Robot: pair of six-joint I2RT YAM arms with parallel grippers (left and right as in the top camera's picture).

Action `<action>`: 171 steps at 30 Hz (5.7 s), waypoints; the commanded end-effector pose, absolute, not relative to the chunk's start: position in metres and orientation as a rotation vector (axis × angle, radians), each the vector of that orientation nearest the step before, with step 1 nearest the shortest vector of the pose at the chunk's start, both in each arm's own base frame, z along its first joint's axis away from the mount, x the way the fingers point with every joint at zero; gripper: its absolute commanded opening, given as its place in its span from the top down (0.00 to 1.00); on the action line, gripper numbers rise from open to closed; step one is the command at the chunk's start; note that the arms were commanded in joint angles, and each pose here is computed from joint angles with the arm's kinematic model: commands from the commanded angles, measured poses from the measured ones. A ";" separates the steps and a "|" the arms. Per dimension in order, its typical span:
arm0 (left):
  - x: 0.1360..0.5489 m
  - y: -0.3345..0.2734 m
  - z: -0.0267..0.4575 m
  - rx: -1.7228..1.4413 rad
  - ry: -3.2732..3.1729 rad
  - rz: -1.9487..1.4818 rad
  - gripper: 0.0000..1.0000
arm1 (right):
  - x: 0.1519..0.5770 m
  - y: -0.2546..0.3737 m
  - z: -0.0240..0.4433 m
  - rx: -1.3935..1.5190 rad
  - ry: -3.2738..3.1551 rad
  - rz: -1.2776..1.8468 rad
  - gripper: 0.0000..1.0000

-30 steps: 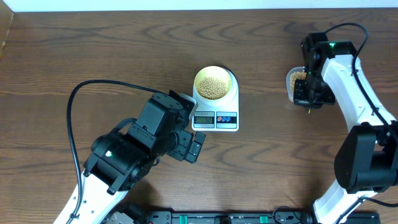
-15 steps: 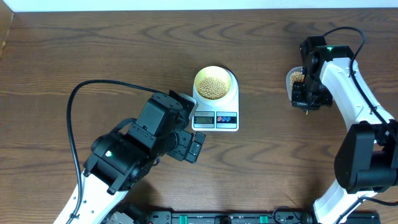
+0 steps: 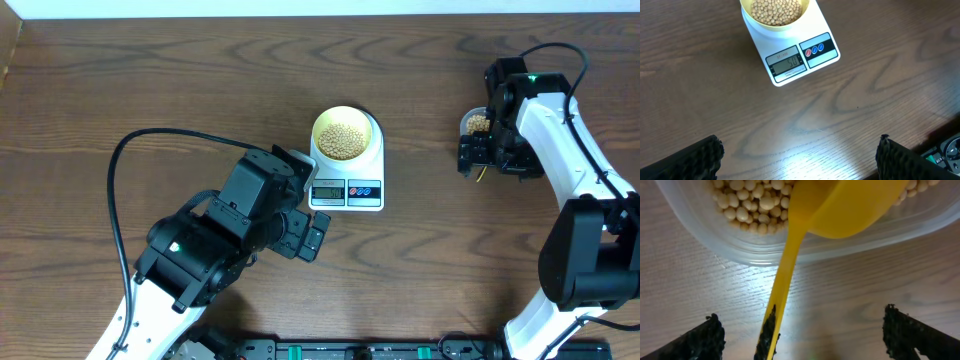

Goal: Scoop item into bowl and weigh 50g on scale

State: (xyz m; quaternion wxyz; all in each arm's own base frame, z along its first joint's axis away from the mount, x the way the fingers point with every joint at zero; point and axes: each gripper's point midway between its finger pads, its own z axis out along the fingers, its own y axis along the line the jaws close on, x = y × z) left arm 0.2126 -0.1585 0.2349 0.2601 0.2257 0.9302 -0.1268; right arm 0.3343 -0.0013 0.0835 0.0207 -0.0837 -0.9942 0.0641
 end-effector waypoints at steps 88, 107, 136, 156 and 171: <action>0.214 -0.158 0.239 0.598 2.513 -0.346 0.00 | 0.223 0.037 0.127 0.590 -4.345 -0.271 0.01; 0.214 -0.158 0.239 0.598 2.513 -0.346 0.00 | 0.226 0.019 0.127 0.417 -4.375 -0.031 0.01; 0.210 -0.154 0.248 0.586 2.478 -0.359 0.00 | 0.226 0.019 0.127 0.417 -4.375 -0.031 0.01; 0.216 -0.033 0.323 0.215 1.846 -0.061 0.00 | 0.226 0.019 0.127 0.417 -4.375 -0.031 0.01; 0.220 -0.031 0.251 0.210 1.717 -0.119 0.00 | 0.226 0.019 0.127 0.417 -4.375 -0.031 0.01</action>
